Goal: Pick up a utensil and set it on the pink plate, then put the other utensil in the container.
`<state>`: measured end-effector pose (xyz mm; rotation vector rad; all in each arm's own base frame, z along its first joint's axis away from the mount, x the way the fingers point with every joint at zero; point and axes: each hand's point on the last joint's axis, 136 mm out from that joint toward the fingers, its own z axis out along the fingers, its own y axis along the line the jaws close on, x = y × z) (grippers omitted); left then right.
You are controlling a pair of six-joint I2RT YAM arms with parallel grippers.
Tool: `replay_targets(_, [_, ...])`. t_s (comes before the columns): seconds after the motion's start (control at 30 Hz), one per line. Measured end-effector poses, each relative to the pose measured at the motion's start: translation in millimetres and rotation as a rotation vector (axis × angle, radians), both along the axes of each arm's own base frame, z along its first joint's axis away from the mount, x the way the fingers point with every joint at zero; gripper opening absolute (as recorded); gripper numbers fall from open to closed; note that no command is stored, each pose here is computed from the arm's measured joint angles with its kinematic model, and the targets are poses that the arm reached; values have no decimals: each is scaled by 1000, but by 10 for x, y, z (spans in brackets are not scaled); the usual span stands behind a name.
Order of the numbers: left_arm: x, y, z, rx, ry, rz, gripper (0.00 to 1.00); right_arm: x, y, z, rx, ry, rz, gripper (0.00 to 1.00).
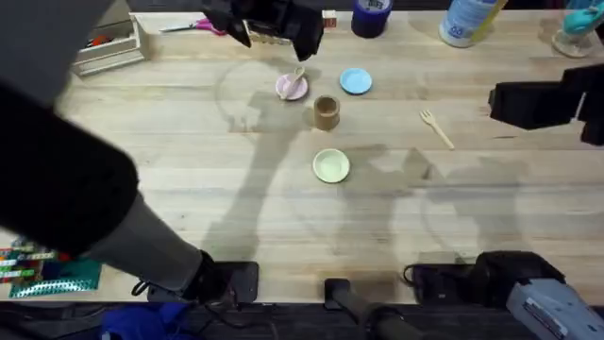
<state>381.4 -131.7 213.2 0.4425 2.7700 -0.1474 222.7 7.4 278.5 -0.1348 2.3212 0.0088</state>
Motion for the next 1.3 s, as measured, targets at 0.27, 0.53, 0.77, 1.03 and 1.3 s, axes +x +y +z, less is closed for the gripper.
replay_targets(0.27, [-307,99,448,-19,-85,-20,996,-1,0,1,0,0,0,998])
replay_targets(0.53, [-805,258,509,-33,-136,-24,995,0,0,0,0,0,0,998])
replay_targets(0.77, [-1314,376,544,-62,-199,-63,995,-1,0,1,0,0,0,998])
replay_targets(1.03, [-1841,487,724,-98,-312,-125,995,0,0,0,0,0,0,998])
replay_targets(1.3, [-2239,610,800,-119,-425,-141,995,0,0,0,0,0,0,998])
